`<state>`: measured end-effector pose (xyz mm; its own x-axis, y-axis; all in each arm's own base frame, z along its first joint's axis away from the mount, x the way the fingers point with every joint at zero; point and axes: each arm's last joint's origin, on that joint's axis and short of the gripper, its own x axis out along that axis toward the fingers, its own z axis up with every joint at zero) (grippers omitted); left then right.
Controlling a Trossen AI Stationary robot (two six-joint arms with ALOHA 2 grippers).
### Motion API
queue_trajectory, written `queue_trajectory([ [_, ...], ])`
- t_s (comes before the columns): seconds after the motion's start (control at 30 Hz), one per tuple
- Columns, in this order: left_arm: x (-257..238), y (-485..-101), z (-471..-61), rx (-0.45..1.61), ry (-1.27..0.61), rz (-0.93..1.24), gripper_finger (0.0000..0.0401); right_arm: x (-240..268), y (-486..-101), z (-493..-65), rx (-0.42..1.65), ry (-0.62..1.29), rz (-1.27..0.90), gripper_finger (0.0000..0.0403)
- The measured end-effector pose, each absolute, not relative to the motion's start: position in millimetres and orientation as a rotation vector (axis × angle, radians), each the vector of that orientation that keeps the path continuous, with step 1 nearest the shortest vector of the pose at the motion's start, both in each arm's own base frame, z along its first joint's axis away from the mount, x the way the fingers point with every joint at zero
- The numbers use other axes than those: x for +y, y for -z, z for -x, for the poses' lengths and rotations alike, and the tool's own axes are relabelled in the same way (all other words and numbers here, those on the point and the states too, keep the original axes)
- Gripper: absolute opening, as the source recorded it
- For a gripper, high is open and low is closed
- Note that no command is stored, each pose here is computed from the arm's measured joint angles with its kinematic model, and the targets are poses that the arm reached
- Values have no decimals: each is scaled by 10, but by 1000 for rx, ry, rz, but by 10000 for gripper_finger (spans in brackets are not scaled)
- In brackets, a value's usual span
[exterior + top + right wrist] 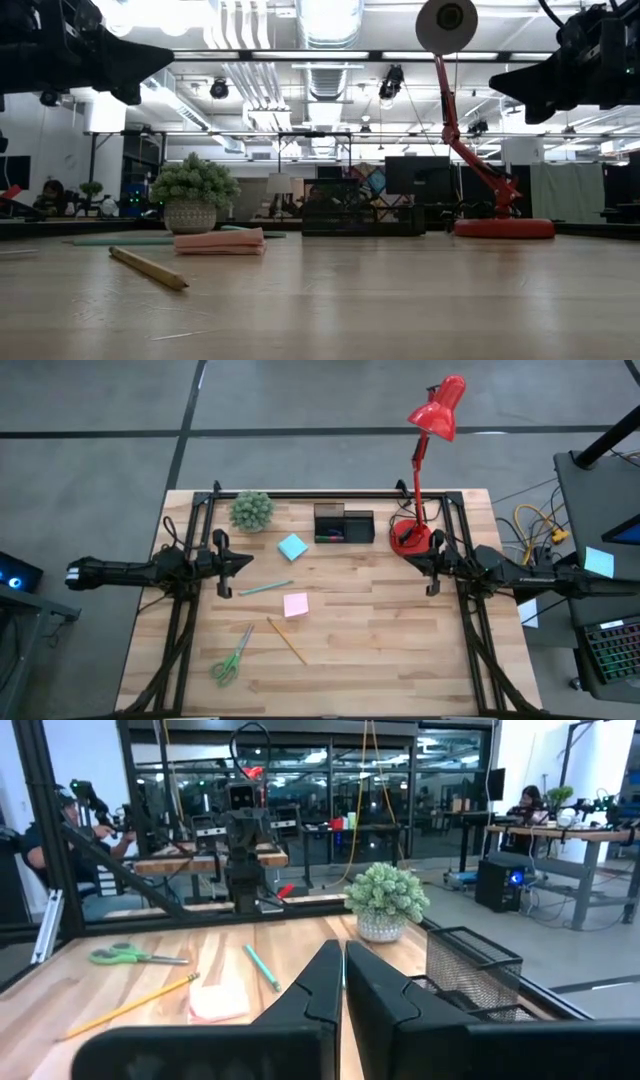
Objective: Pick and place office supplies into organizer
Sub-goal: Put the pink sticky notes into the desk organizer
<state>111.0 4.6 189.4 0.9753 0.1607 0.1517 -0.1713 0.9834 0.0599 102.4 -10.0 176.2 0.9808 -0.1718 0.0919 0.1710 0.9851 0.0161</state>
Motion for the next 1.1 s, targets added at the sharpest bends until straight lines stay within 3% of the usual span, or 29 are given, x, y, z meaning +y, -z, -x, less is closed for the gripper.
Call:
queue_trajectory([
  [0.17,46,-1937,-1105,-181,-168,-69,12,-101,-1776,-1022,-105,175,23,8],
  [0.43,41,-1950,-1139,-195,-149,-56,127,-101,-1851,-1011,-179,180,58,8],
  [0.53,37,-2059,-1154,-252,-131,-11,149,-101,-1849,-1012,-177,180,60,8],
  [0.93,-7,-2457,-1460,-187,16,-32,143,-101,-1843,-1013,-169,182,76,8],
  [1.1,-53,-2569,-1716,5,71,-29,143,-101,-1843,-1013,-169,182,76,8],
])
